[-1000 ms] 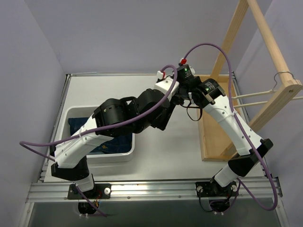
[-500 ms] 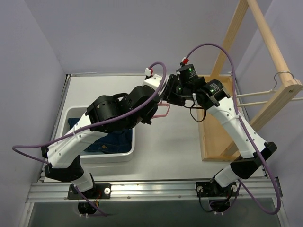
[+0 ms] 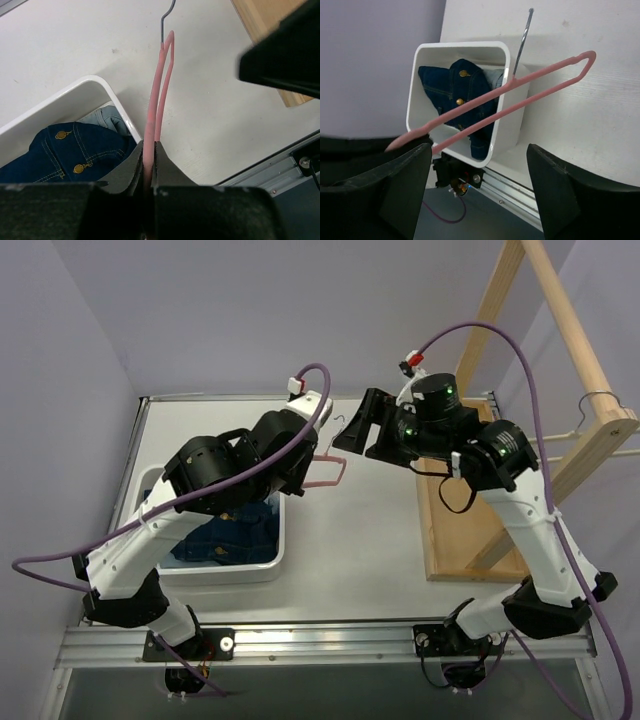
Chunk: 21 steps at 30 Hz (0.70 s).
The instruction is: Remove the skirt from the hanger
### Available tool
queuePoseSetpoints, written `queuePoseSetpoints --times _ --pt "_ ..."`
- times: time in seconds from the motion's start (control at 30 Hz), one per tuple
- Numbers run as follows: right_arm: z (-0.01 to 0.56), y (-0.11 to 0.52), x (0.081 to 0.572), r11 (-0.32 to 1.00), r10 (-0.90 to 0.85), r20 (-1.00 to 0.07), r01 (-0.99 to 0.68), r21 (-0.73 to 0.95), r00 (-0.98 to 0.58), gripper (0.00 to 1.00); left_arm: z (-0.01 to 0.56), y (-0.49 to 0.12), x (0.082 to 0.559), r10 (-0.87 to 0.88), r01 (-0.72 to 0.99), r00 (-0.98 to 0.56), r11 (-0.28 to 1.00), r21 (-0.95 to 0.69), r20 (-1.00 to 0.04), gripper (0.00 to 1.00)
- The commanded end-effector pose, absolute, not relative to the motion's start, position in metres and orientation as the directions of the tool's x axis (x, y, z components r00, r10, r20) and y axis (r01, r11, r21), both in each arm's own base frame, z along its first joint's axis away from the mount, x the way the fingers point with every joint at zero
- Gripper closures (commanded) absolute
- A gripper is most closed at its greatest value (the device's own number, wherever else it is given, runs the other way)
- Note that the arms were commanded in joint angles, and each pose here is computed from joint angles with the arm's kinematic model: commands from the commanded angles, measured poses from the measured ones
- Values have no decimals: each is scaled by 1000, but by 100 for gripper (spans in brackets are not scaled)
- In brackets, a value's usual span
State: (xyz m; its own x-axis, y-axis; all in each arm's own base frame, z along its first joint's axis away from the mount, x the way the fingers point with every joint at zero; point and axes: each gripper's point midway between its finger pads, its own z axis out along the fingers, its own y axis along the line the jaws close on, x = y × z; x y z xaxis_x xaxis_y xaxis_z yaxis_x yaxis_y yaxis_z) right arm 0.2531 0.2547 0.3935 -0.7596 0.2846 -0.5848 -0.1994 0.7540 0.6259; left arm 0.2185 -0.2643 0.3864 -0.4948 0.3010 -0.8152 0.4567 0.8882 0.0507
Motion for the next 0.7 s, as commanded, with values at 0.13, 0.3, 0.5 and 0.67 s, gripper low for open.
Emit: queuePoseSetpoints --times 0.13,0.3,0.5,0.67 --pt "400 243 211 724 167 -619 -331 605 -767 48 412 -236 230 252 490 -496 871 -29 -831 98" --pt "390 242 184 671 112 -598 -384 634 -794 94 439 -257 244 215 568 -452 818 -93 -866 98" --pt "384 247 154 612 41 -586 -443 655 -809 100 469 -307 248 102 670 -429 703 -240 -898 98" --pt "348 249 125 604 -69 -522 -452 657 -850 100 490 -350 248 -9 735 -437 572 -363 -899 98"
